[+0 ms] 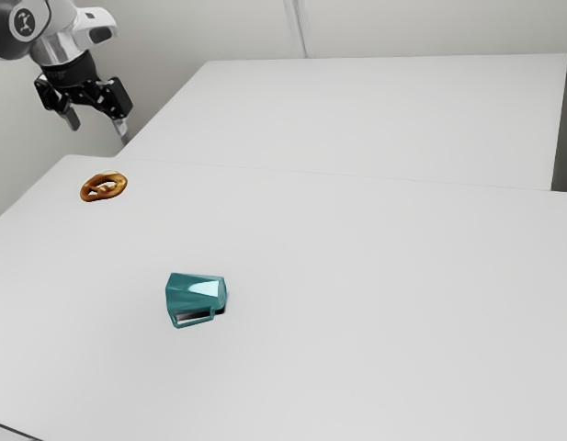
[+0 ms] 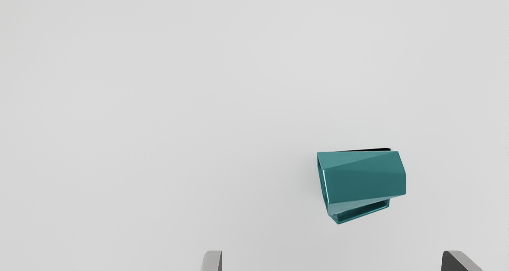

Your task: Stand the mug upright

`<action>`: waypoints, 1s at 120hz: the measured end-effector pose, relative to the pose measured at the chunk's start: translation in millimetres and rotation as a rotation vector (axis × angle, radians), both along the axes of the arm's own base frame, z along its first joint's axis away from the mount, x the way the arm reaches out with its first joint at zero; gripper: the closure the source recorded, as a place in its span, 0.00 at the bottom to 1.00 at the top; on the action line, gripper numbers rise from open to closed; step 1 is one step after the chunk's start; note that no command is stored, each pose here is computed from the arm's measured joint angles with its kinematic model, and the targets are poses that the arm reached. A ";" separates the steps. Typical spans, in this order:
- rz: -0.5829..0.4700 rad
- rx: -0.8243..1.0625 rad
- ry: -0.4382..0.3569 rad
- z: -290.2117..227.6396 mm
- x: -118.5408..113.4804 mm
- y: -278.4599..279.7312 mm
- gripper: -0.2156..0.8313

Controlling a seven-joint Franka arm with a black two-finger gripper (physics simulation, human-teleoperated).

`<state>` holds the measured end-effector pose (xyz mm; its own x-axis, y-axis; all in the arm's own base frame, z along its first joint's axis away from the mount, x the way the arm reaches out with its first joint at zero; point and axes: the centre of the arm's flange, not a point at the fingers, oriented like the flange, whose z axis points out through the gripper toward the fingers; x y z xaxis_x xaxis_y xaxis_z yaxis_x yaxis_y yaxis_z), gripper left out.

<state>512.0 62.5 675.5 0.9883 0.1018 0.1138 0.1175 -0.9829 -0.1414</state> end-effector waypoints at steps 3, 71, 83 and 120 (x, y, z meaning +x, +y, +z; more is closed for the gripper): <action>0.000 -0.002 -0.001 -0.1 0.1 -0.3 0.21; 0.167 -0.199 0.098 -83.0 3.9 65.9 0.21; 0.248 -0.331 0.145 -121.6 2.2 86.7 0.21; 0.524 -0.714 0.324 -257.6 -14.5 136.3 0.21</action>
<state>497.5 198.8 417.8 0.7696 0.4815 -0.4193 0.6293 -0.6832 0.3706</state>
